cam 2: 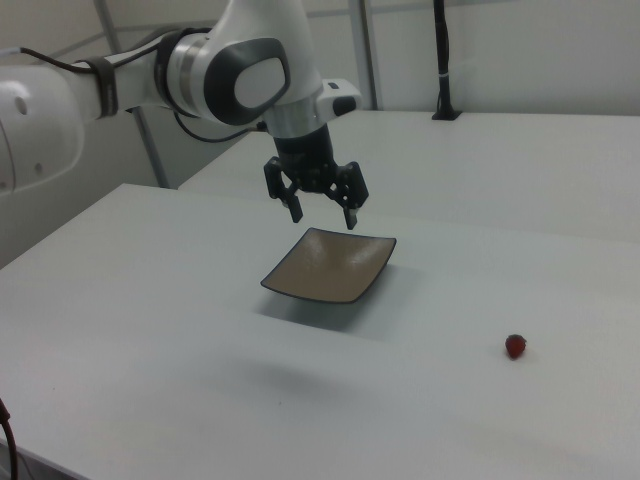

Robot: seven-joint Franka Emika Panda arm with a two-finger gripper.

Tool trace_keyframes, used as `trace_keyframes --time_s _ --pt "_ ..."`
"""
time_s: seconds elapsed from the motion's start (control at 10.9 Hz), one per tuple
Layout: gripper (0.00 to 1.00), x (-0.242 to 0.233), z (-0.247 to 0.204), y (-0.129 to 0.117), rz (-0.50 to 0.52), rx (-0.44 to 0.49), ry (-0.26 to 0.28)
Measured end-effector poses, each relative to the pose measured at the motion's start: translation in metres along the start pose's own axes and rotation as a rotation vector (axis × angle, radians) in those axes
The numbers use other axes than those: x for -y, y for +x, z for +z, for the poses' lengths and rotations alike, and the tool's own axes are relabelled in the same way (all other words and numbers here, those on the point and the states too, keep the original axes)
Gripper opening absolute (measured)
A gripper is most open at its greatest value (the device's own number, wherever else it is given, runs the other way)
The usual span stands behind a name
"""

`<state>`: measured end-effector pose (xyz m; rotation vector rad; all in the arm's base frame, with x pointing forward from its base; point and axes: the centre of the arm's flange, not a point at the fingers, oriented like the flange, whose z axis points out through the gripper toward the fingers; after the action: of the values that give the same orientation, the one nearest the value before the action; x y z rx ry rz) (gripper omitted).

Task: Strawberries on a ceramic plate
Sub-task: 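Move the open gripper over the red strawberry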

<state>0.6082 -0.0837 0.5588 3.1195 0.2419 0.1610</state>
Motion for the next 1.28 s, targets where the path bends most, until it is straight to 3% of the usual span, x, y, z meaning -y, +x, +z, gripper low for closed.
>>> trace_keyframes --time_s 0.82,1.28 --pt "1.0 -0.069 0.044 0.043 0.077 -0.056 -0.044" --pt "1.0 -0.111 0.083 0.052 0.12 -0.121 -0.083"
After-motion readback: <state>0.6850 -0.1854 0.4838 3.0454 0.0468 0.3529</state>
